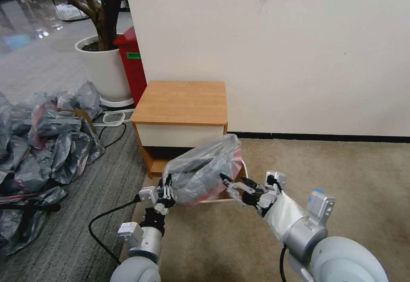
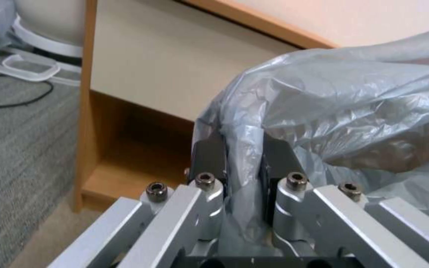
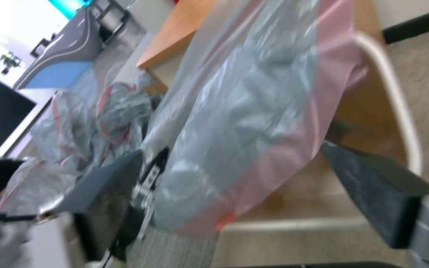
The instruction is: Pick up the garbage bag from the table and place it over the trash can.
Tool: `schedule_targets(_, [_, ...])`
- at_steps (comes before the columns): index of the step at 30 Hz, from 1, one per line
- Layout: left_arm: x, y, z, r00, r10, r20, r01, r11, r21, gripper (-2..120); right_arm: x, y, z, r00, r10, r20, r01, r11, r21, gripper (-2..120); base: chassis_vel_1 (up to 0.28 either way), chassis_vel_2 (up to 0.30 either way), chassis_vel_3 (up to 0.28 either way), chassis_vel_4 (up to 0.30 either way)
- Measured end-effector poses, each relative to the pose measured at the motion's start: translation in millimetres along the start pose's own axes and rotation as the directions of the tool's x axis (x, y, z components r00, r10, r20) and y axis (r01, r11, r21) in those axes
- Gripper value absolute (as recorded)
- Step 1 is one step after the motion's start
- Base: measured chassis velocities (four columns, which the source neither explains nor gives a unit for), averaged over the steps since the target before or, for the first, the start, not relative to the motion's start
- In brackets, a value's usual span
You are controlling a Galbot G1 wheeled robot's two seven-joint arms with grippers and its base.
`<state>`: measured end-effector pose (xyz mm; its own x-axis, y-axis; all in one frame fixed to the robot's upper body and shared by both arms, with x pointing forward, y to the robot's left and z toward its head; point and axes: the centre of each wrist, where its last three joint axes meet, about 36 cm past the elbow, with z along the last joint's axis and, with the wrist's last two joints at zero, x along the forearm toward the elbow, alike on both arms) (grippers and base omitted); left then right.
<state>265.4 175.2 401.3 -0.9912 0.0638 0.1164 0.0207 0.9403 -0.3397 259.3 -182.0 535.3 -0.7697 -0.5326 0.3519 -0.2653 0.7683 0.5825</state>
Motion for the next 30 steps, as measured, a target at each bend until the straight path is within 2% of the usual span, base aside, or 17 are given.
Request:
schedule_targets(2, [-0.4, -1.2, -3.6, 1.000, 0.003, 0.014, -0.003, 1.000, -0.002, 9, -0.9, 1.9, 0.9, 1.000, -0.009, -0.011, 0.009, 1.000, -0.001, 100, 0.000, 0.000, 0.000, 0.000])
schedule_targets(13, [2.1, -4.9, -15.5, 0.996, 0.020, 0.086, -0.016, 0.999, -0.045, 9, -5.8, 10.4, 0.6, 0.999, -0.036, 0.016, 0.036, 0.999, -0.001, 100, 0.000, 0.000, 0.000, 0.000])
schedule_targets(21, [6.9, -12.0, -19.2, 0.993, 0.051, 0.111, -0.042, 0.996, -0.075, 9, -10.8, 14.4, 2.9, 0.998, -0.046, 0.034, 0.046, 0.999, -0.018, 100, 0.000, 0.000, 0.000, 0.000])
schedule_targets(30, [10.8, -19.1, -21.2, 0.991, 0.072, 0.115, -0.064, 0.995, -0.070, 9, -14.3, 12.9, 4.7, 0.998, -0.038, 0.040, 0.040, 0.999, -0.036, 100, 0.000, 0.000, 0.000, 0.000])
